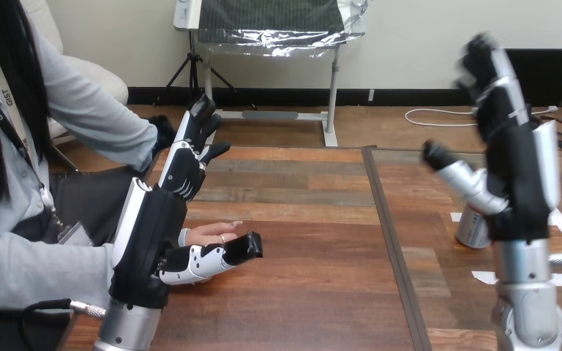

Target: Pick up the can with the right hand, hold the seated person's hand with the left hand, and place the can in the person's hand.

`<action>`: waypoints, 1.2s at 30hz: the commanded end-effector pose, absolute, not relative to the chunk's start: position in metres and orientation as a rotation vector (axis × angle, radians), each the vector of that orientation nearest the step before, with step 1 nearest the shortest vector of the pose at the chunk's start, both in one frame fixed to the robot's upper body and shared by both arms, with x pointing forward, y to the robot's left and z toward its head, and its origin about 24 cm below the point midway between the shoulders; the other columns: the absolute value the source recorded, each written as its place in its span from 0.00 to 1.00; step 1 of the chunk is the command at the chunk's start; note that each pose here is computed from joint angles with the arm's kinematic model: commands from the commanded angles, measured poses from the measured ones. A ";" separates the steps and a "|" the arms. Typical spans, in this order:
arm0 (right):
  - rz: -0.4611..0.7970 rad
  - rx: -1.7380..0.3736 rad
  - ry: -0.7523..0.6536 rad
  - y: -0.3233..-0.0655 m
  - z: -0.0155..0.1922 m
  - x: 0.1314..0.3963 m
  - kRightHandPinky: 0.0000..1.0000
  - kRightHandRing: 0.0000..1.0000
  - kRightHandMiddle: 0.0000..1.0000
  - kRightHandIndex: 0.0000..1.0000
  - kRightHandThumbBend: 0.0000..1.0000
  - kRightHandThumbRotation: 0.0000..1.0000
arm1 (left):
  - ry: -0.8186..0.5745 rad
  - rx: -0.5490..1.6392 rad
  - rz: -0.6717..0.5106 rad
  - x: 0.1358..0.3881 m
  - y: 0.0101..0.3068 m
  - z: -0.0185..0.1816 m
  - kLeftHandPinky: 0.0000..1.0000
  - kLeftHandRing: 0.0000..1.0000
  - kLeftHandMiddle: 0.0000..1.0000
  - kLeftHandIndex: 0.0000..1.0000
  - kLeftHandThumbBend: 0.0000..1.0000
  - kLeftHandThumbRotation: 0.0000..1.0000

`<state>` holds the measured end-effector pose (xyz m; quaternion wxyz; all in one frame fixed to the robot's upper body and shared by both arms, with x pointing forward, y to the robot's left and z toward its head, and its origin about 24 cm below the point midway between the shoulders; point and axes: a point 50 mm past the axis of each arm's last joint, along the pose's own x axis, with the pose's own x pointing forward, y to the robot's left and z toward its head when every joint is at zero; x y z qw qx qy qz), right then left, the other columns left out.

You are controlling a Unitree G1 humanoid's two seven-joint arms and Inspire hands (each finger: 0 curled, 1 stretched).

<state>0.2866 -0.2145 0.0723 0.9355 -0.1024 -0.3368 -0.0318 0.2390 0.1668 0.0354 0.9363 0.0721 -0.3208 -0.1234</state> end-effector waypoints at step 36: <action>-0.304 -0.197 -0.584 -0.252 0.091 0.317 1.00 0.98 0.94 0.97 1.00 0.53 | -0.746 0.129 -0.241 0.254 0.166 0.055 0.88 0.96 1.00 0.99 1.00 0.56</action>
